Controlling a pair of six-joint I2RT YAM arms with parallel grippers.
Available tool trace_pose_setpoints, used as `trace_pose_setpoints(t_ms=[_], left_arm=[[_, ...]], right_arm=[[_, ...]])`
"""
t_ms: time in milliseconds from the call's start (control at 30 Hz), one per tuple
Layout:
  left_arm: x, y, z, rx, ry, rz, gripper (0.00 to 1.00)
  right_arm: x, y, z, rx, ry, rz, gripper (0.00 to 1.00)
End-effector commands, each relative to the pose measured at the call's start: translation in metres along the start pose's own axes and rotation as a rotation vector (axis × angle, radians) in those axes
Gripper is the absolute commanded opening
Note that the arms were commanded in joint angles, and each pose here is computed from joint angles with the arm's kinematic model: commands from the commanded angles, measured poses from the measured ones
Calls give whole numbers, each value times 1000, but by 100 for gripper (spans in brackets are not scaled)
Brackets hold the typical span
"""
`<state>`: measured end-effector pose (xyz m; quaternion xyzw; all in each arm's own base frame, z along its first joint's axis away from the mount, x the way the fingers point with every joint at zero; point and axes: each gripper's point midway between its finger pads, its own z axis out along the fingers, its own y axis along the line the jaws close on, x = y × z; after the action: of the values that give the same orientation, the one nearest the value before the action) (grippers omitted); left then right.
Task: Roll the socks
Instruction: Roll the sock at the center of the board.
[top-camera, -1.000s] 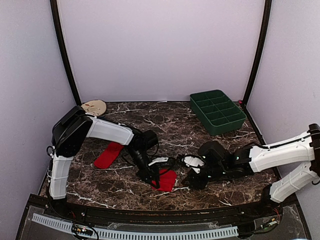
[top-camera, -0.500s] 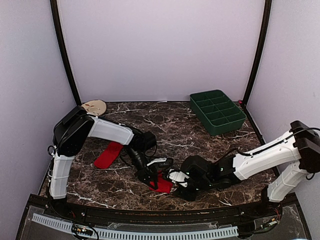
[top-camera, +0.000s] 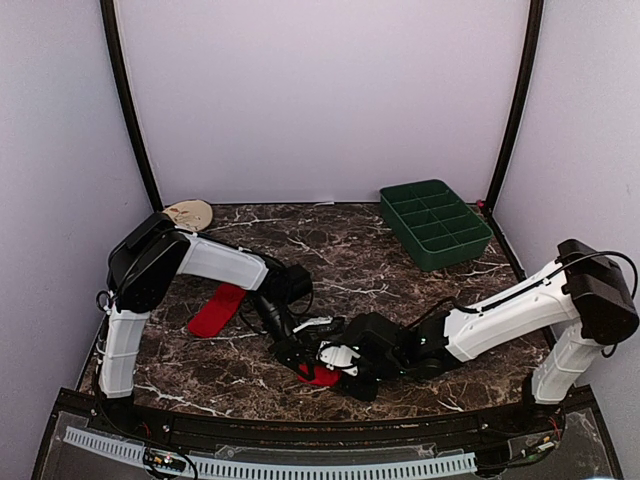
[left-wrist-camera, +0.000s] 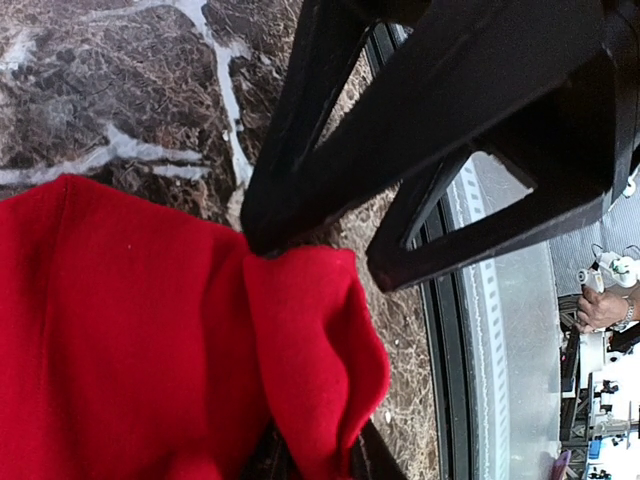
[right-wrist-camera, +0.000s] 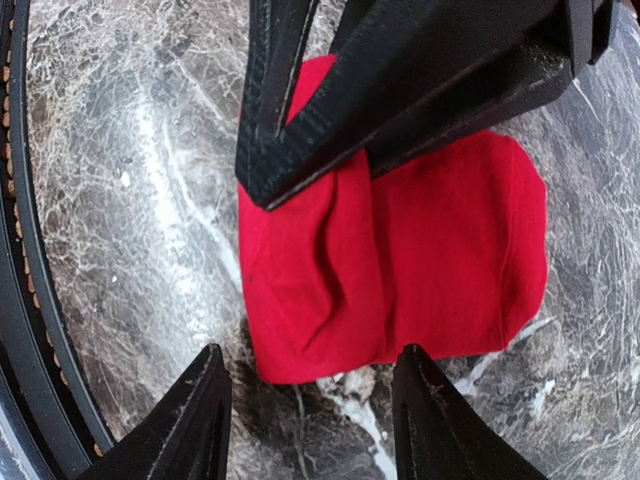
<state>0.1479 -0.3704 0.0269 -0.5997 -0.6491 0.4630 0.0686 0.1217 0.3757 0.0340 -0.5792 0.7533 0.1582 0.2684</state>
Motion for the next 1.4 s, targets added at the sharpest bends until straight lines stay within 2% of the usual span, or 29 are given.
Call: trace_pose_setpoints(t_ms=[0, 500, 600, 800, 1133, 1367], left_arm=[[3, -2, 1, 23, 9, -17, 20], [3, -5, 0, 37, 11, -31, 20], [3, -5, 1, 37, 11, -28, 20], [3, -5, 0, 36, 9, -29, 20], [6, 4, -1, -7, 9, -78, 26], [2, 11, -15, -80, -55, -71, 34]], right_arm=[[-22, 0, 4, 10, -62, -37, 51], [-24, 2, 15, 6, -55, -81, 49], [-23, 4, 18, -6, -50, -83, 45], [-20, 8, 23, -32, -38, -70, 24], [-11, 9, 26, -47, -19, -6, 2], [-9, 7, 23, -57, -15, 52, 0]])
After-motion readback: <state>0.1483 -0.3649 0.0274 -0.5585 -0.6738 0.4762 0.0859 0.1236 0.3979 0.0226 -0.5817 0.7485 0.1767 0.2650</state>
